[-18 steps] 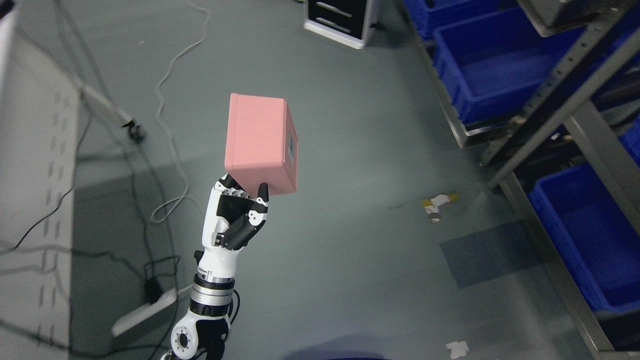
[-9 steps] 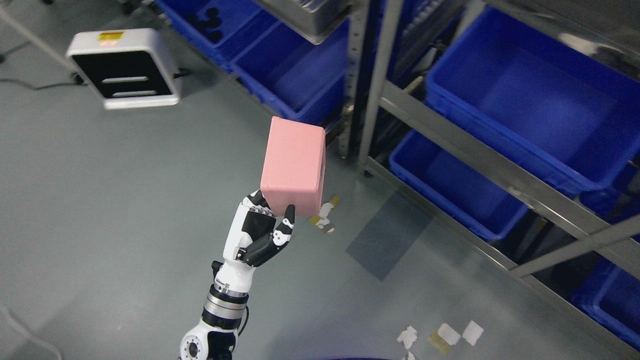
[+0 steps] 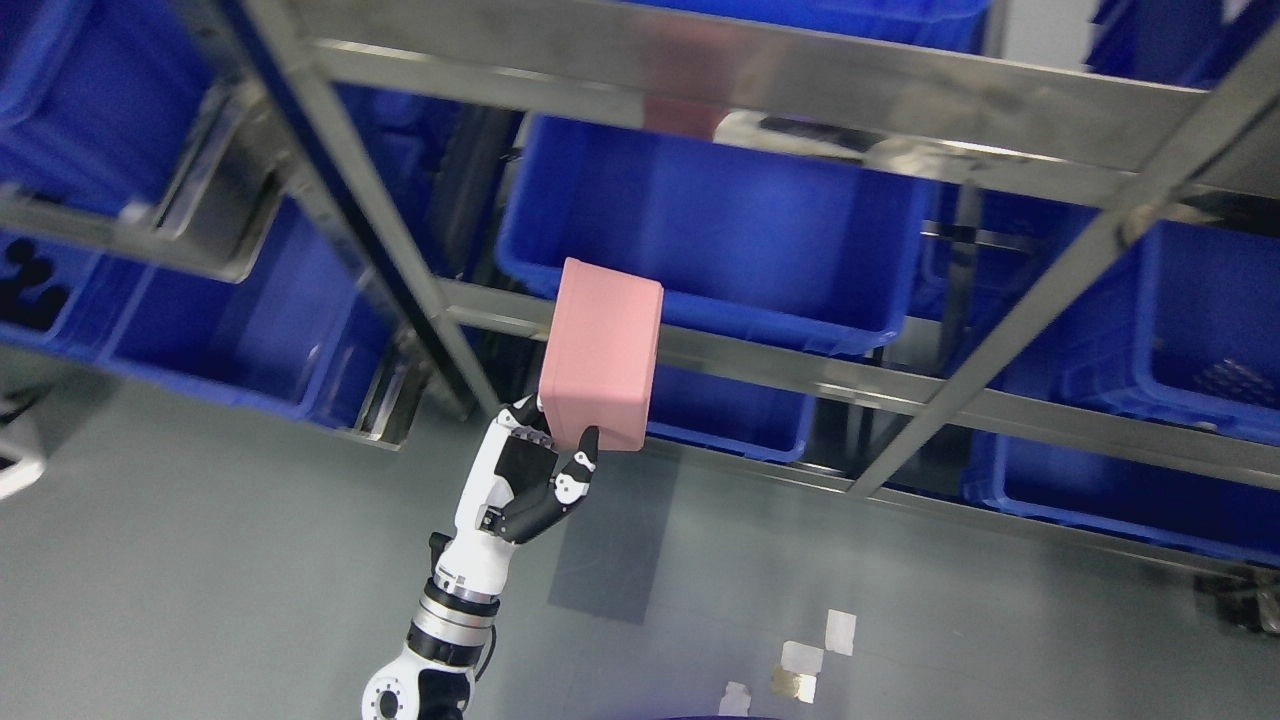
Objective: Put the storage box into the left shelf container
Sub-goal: 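Reach the left hand into the blue bin and lower the pink box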
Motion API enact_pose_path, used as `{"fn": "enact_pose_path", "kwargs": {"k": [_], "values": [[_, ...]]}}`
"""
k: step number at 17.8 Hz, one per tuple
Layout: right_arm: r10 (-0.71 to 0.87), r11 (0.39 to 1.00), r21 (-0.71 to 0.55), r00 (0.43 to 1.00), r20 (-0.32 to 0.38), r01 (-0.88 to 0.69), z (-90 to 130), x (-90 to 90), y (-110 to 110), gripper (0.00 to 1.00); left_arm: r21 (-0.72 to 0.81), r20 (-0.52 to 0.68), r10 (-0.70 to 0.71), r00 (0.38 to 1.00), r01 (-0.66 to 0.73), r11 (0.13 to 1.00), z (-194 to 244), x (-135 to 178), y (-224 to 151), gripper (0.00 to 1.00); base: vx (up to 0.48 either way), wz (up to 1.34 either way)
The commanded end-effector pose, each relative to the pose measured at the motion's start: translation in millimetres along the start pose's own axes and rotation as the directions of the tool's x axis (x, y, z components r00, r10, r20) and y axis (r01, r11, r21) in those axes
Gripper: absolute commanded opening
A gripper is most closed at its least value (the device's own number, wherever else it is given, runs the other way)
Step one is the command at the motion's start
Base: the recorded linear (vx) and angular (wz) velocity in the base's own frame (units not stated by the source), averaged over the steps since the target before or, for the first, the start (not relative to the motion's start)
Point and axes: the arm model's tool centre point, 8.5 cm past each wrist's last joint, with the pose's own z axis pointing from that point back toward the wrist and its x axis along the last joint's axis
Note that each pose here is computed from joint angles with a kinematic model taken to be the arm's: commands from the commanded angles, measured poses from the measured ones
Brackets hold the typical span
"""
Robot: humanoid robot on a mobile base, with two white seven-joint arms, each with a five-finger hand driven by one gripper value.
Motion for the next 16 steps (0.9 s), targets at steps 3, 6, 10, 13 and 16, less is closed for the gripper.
{"fn": "enact_pose_path", "kwargs": {"k": [3,6,10,13,16], "values": [[-0.020,1.000,-0.017,0.999,0.025,0.021,-0.5,9.8,-11.2,1.00,0.006,-0.162,-0.088,0.983,0.090,0.996,-21.4,6.1,58.6,0.03,0.186,-0.55],[-0.020,1.000,-0.019,0.999,0.025,0.021,-0.5,9.8,-11.3,1.00,-0.019,-0.213,-0.169,0.962,0.169,0.985,-56.6,11.3,86.4,0.04,0.141,-0.41],[-0.020,1.000,-0.019,0.999,0.025,0.021,-0.5,9.8,-11.3,1.00,-0.112,-0.316,-0.355,0.880,0.337,0.935,-87.1,-3.0,107.9,0.04,0.103,-0.27],[-0.020,1.000,-0.019,1.000,0.023,0.021,-0.5,9.6,-11.3,1.00,-0.218,-0.376,-0.496,0.783,0.445,0.869,-112.6,-7.7,122.0,0.04,0.053,-0.13],[-0.020,1.000,-0.017,1.000,0.023,0.021,-0.5,9.6,-11.2,1.00,-0.347,-0.418,-0.665,0.618,0.568,0.746,-131.2,-15.3,141.2,0.05,0.023,-0.06]]}}
